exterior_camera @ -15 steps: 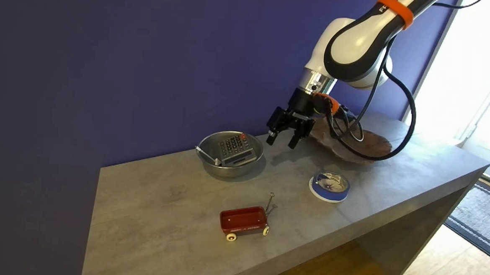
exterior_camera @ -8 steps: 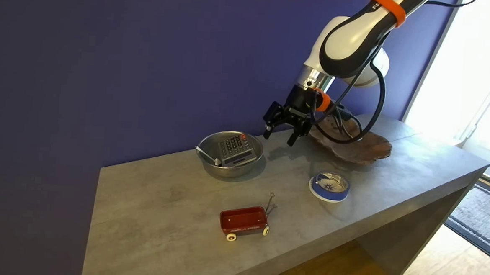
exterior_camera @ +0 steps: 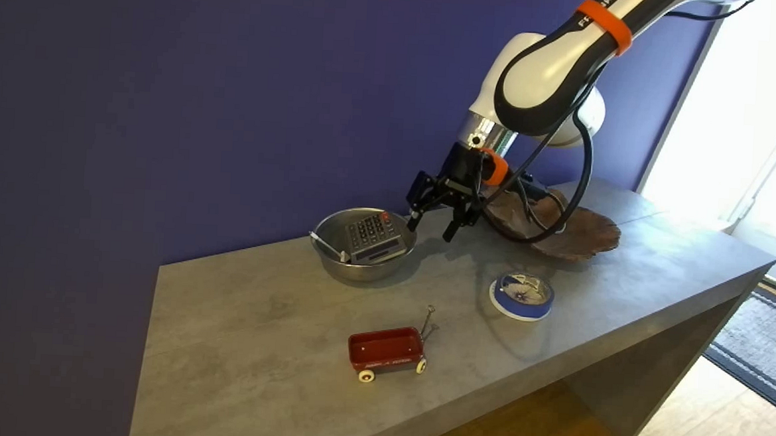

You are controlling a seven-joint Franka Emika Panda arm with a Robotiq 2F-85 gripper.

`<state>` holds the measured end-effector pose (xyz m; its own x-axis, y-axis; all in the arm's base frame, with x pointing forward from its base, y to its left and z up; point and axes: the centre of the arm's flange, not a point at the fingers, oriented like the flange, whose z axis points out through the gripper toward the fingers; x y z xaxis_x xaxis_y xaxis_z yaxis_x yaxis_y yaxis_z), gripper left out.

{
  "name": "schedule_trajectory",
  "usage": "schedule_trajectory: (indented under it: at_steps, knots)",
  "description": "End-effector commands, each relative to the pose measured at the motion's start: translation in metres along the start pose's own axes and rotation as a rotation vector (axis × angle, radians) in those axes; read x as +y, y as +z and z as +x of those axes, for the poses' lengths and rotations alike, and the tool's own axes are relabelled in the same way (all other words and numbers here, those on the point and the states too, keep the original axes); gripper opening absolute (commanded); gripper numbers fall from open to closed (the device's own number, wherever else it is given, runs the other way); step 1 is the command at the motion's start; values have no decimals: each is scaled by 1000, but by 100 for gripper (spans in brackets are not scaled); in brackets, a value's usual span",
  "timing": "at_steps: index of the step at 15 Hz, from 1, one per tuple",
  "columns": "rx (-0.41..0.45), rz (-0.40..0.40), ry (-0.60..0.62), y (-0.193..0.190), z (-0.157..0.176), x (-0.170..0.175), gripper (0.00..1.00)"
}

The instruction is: Pick up the metallic dishpan and move it to the right of the wooden bowl

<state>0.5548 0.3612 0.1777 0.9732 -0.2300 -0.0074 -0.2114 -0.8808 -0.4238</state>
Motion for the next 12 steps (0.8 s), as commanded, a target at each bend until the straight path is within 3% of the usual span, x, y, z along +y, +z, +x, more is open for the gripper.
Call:
schedule_trajectory:
  at_steps: [1, 3, 5, 12]
  knots:
    - [24, 2, 51, 15, 9, -10, 67]
    - [32, -3, 69, 17, 13, -8, 57]
    - [38, -3, 83, 21, 16, -8, 59]
    - [40, 7, 98, 36, 13, -23, 47]
